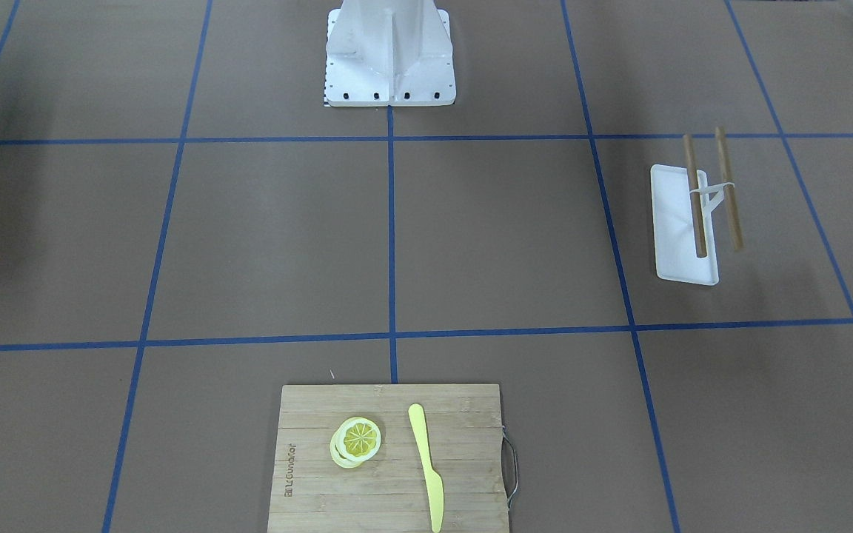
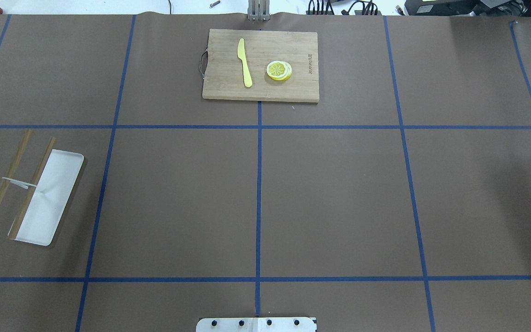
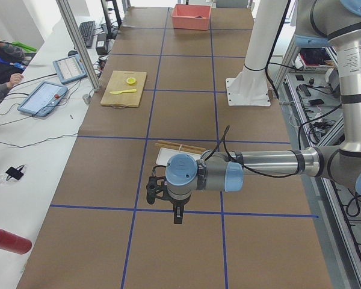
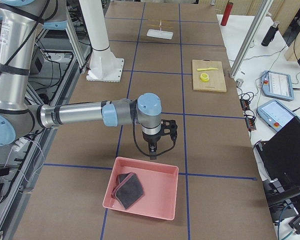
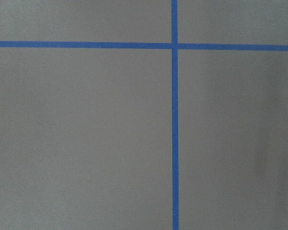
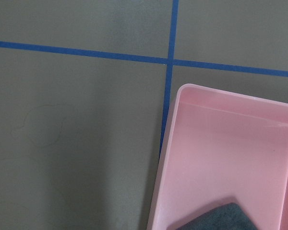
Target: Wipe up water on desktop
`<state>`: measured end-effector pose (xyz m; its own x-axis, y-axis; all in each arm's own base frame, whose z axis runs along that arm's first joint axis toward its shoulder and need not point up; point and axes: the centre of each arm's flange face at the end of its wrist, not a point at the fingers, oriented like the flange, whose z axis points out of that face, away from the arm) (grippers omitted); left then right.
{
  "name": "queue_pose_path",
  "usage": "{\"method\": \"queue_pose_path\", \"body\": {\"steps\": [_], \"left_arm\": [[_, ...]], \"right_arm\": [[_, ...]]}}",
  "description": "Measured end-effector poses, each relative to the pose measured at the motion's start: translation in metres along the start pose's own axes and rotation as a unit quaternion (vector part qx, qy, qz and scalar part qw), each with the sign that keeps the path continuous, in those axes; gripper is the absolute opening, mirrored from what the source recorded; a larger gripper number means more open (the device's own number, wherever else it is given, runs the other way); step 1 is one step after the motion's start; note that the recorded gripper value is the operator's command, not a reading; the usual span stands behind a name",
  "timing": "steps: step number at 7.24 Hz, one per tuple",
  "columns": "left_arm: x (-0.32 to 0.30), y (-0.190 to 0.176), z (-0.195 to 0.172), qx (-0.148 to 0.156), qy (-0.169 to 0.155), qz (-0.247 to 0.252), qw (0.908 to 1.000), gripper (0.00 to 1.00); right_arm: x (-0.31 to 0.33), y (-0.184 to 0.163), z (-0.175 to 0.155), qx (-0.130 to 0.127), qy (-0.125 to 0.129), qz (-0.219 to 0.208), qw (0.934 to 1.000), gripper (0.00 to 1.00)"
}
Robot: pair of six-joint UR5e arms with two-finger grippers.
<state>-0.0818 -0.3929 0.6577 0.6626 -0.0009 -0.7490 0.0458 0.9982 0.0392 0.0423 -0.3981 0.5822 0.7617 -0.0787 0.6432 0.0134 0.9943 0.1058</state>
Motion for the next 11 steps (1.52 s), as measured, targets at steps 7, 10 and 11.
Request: {"method": "queue_pose_path", "body": {"steps": [7,10,11], "left_arm": [[-0.0042,0.001,0.0038,-0.003,0.0,0.0,1.0,0.99],[-0.0046,0.0011,0.0041,-0.003,0.0,0.0,1.0,0.99],[-0.0046,0.0011,0.0041,-0.003,0.0,0.0,1.0,0.99]], "right_arm": [[-0.0033,-0.0005,-0.0039,0.004,0.0,-0.003,1.0,1.0],[-0.0058,-0.0009,-0.0065,0.006,-0.002,-0.006,1.0,1.0],[-0.0065,-0.001,-0.0072,0.007,-0.002,-0.006,1.0,1.0]]}}
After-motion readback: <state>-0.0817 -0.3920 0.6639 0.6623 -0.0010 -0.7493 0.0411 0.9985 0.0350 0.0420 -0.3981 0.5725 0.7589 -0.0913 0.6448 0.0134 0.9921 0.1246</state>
